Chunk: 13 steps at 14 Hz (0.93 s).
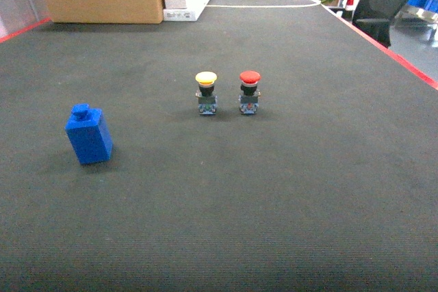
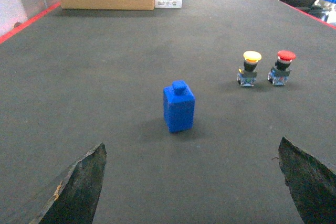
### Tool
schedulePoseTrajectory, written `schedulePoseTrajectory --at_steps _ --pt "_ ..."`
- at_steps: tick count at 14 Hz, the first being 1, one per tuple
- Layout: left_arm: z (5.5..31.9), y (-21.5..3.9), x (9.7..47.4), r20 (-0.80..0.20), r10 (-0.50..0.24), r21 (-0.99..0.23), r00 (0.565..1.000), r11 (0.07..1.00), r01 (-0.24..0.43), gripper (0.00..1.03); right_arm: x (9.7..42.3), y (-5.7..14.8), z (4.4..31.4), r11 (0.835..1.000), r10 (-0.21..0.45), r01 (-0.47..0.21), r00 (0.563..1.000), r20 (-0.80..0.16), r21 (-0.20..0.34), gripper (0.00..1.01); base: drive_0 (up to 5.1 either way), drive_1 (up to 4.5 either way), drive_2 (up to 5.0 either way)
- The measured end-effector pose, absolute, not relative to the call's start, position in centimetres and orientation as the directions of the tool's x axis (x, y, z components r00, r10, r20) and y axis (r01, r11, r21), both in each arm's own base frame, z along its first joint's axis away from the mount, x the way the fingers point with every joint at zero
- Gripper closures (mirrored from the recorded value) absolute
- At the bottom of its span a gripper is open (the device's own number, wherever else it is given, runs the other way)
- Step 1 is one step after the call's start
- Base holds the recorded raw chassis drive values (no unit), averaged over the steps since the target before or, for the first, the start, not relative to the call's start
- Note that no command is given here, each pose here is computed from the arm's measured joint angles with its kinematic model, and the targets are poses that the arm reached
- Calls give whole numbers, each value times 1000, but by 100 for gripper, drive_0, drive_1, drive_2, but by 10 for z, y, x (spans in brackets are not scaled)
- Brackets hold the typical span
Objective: Pick blue part to blue bin on bottom shelf
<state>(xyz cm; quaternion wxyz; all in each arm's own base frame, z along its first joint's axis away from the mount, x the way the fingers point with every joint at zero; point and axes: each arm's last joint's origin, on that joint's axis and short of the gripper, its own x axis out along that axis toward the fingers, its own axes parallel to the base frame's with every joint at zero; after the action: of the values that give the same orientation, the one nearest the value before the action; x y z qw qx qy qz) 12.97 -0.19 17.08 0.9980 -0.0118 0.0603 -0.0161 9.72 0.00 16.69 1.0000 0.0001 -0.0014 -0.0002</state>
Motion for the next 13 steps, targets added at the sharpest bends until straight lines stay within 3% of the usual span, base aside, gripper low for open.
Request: schedulePoseTrajectory --at_steps 2,4,7,10,13 --pt "180 -17 182 -86 -91 -18 992 996 90 5 97 0 167 1000 0 0 1000 3 0 3 0 0 0" --pt "168 -32 225 -119 -136 -22 984 991 134 5 97 0 167 1000 0 0 1000 2 0 3 0 0 0" --pt "130 -40 287 -200 -89 2 976 996 92 5 97 0 167 1000 0 0 1000 3 0 3 0 0 0" --pt "106 -45 319 -225 -87 30 971 995 96 5 97 0 167 1000 0 0 1000 2 0 3 0 0 0" --pt "88 -49 355 -242 -30 61 970 997 46 5 97 0 167 1000 0 0 1000 2 0 3 0 0 0"
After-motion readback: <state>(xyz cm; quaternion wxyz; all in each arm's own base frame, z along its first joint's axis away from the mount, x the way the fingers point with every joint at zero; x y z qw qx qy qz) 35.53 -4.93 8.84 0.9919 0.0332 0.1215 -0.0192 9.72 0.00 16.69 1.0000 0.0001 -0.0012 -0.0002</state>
